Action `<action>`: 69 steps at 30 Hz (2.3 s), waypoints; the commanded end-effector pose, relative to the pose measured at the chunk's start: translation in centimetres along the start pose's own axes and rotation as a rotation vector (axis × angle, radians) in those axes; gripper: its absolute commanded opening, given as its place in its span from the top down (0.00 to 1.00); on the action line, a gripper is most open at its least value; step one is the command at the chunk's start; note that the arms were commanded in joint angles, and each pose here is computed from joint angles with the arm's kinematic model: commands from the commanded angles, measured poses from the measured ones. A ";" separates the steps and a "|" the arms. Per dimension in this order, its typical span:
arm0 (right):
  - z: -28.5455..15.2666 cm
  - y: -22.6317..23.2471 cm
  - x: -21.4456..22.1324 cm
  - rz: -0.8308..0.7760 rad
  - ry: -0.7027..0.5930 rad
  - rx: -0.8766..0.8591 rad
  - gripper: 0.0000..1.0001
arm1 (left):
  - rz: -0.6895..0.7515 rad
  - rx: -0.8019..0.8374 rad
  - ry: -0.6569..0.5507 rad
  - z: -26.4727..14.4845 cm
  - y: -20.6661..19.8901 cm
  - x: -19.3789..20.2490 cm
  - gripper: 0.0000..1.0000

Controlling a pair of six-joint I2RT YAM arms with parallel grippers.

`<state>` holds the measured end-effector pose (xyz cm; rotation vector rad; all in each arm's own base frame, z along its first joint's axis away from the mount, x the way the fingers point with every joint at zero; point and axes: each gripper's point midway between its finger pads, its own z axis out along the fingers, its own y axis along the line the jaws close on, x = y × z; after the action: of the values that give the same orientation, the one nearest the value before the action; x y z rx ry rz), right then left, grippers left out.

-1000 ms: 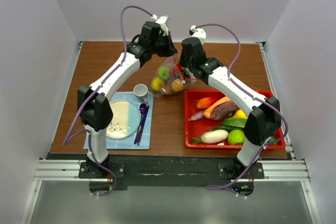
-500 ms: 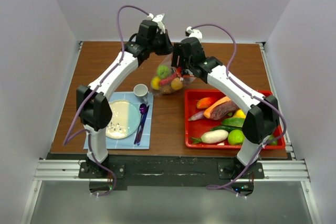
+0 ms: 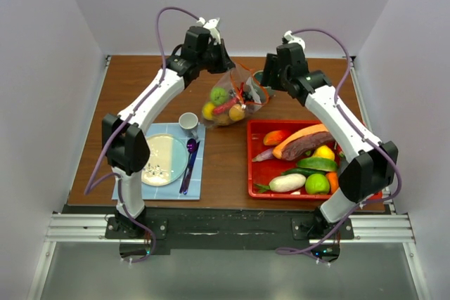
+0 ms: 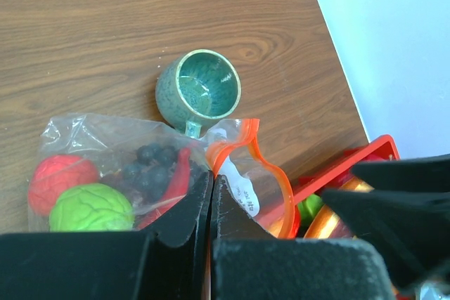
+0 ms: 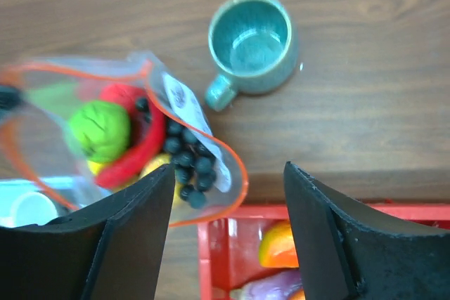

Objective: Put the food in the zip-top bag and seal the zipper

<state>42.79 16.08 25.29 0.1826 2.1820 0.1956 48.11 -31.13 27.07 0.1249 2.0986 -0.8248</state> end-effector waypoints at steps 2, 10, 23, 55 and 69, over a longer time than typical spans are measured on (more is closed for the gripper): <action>1.2 0.9 4.5 -0.041 0.120 -0.076 0.34 | 0.026 0.101 -0.144 -2.8 -3.5 -5.3 1.00; 3.3 1.1 6.7 -0.008 0.164 -0.092 0.53 | 0.026 0.096 -0.136 -2.4 -3.3 -5.1 1.00; -0.4 7.4 -0.6 0.061 0.076 -0.263 1.00 | 0.065 0.103 -0.097 -2.1 -3.5 -4.8 1.00; 4.6 8.8 1.7 0.175 0.202 -0.225 1.00 | 0.165 0.073 -0.170 -4.2 -1.3 -2.7 0.53; 5.2 9.0 2.1 0.242 0.243 -0.190 1.00 | 0.389 0.019 -0.612 -14.5 -0.1 2.6 0.46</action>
<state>45.88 25.32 20.86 0.2887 2.3920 0.5464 38.25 -23.78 33.20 0.2434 1.5797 -0.6919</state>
